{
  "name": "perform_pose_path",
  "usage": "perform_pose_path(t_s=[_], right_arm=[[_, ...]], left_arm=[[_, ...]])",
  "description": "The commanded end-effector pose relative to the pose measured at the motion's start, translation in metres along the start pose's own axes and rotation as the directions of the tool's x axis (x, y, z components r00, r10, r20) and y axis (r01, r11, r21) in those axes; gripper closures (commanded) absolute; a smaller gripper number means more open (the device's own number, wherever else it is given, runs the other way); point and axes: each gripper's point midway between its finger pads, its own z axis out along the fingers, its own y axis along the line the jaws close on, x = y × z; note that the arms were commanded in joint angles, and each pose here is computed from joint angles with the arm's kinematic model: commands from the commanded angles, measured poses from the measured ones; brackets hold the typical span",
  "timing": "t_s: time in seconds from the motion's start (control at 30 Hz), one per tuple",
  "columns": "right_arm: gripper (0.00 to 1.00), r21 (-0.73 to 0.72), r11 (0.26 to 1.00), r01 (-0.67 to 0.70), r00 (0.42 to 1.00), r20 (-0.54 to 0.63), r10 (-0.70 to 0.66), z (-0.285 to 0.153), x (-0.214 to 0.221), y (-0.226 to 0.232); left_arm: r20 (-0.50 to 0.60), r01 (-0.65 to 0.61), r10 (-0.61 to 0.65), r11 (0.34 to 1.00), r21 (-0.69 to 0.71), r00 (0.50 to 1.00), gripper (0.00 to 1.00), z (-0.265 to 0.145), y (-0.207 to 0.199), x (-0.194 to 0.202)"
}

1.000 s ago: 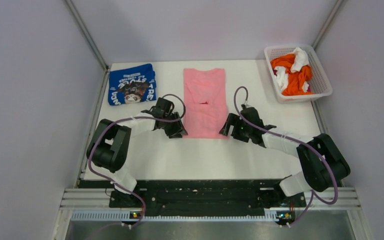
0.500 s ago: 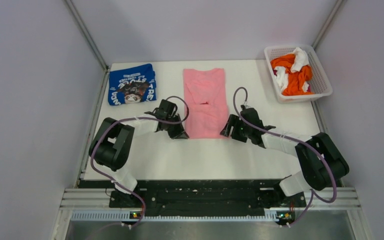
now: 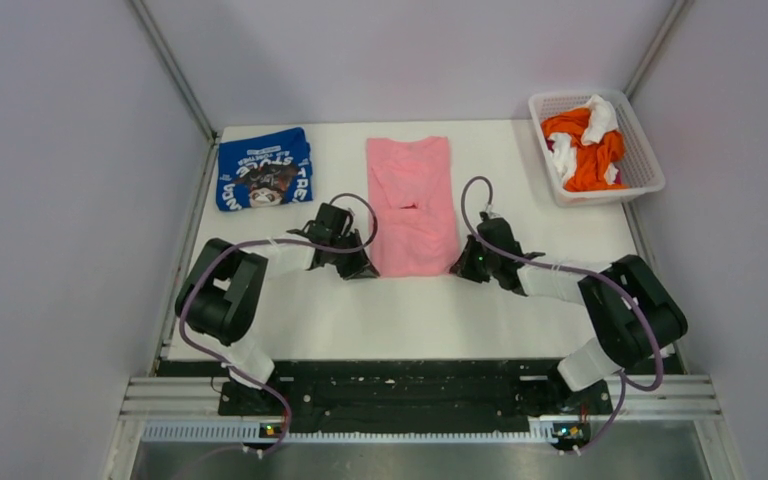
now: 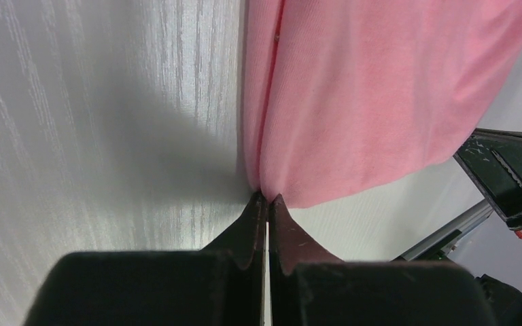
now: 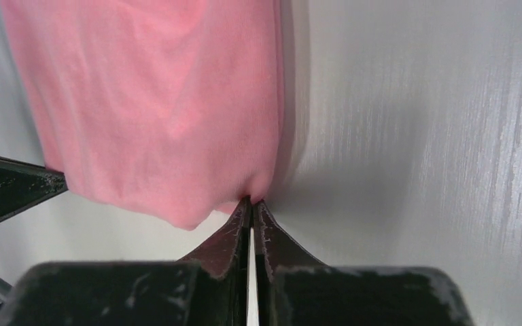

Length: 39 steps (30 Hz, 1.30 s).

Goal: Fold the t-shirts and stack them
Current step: Grab one side of the 2/3 rectangular tshirt with both arms, then fold the long partially folded tshirt into a neat square

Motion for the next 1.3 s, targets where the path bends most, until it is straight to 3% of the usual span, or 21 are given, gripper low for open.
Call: perform_pose_path(t_s=[0.0,0.37,0.47,0.67,0.87,1.1,1.27], right_arm=[[1.00,0.041,0.999,0.015,0.998,-0.065,-0.013,0.000,0.029,-0.017],[1.00,-0.171,0.981,0.089,0.972,-0.202,-0.123,-0.086,0.093,0.019],[1.00,-0.302,0.950,0.075,0.974,-0.182,-0.135,-0.119,0.097,0.046],[1.00,-0.515,0.855,0.064,0.984,-0.110,-0.141,-0.181,0.080,0.095],[1.00,-0.564,0.817,0.116,0.990,-0.005,-0.144,-0.204,0.056,0.115],[1.00,-0.519,0.848,0.109,0.993,0.087,-0.075,-0.196,0.017,0.119],[1.00,-0.514,0.854,0.083,0.988,0.155,-0.003,-0.183,-0.018,0.118]], left_arm=[[-0.037,-0.004,-0.001,0.990,-0.142,0.999,1.00,0.001,0.046,0.028],[-0.018,-0.093,0.091,0.988,-0.124,0.996,1.00,-0.060,0.053,0.090],[0.033,-0.137,0.141,0.985,-0.110,0.989,1.00,-0.088,0.043,0.103],[0.200,-0.208,0.187,0.974,0.092,0.962,1.00,-0.149,0.001,0.103],[0.326,-0.257,0.190,0.950,0.176,0.926,1.00,-0.189,-0.031,0.087],[0.567,-0.254,0.182,0.966,0.051,0.803,1.00,-0.198,-0.039,0.022],[0.641,-0.261,0.204,0.965,-0.007,0.740,1.00,-0.204,-0.062,-0.019]])
